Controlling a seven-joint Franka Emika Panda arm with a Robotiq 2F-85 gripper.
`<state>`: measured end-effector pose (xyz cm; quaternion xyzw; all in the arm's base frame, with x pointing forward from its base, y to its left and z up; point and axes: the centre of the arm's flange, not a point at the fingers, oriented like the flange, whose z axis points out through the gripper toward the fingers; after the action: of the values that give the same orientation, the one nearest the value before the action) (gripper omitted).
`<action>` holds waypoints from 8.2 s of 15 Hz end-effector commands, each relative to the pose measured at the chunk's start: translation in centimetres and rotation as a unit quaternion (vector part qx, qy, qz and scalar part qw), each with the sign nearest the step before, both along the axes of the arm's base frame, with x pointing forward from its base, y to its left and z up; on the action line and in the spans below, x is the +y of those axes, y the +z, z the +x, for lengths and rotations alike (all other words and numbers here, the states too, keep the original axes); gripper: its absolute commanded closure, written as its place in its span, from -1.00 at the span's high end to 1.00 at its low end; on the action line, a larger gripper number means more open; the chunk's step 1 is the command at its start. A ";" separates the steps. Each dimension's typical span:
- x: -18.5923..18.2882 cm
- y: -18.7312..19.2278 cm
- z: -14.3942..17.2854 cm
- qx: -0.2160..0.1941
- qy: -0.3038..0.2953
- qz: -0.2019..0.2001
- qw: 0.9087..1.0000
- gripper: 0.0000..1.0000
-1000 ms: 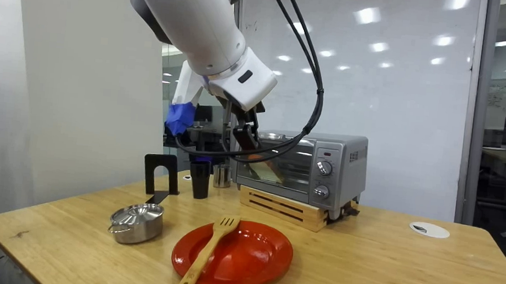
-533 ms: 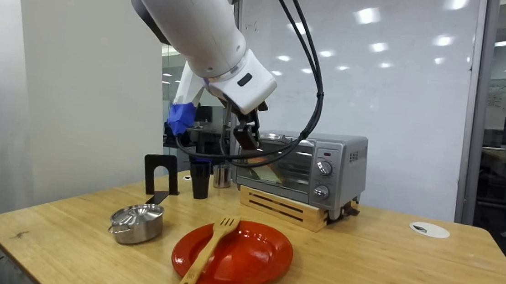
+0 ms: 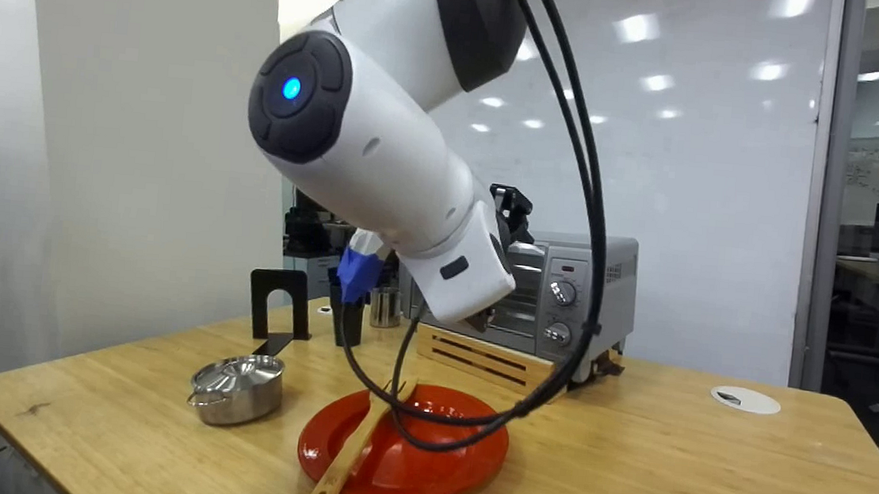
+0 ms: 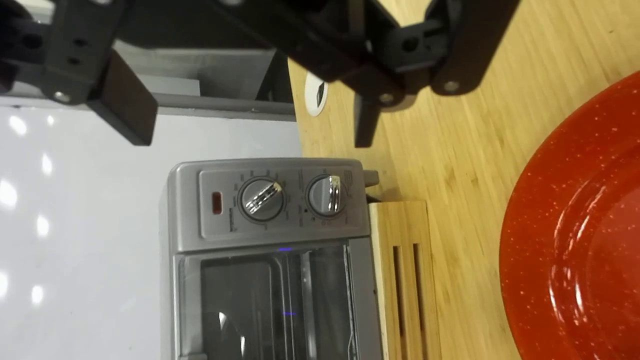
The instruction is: Turn the top microwave button to the left
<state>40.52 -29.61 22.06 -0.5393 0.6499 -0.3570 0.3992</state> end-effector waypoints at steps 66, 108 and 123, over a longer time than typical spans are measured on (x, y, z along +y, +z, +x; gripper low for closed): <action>-0.5 -6.8 11.8 -0.085 -0.142 0.341 0.925 1.00; -0.9 -7.7 15.1 -0.116 -0.162 0.350 0.915 -0.10; -1.1 -7.2 14.5 -0.116 -0.092 0.228 0.962 -0.87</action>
<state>54.70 -31.27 15.17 -0.2793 0.7347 -0.2737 0.5544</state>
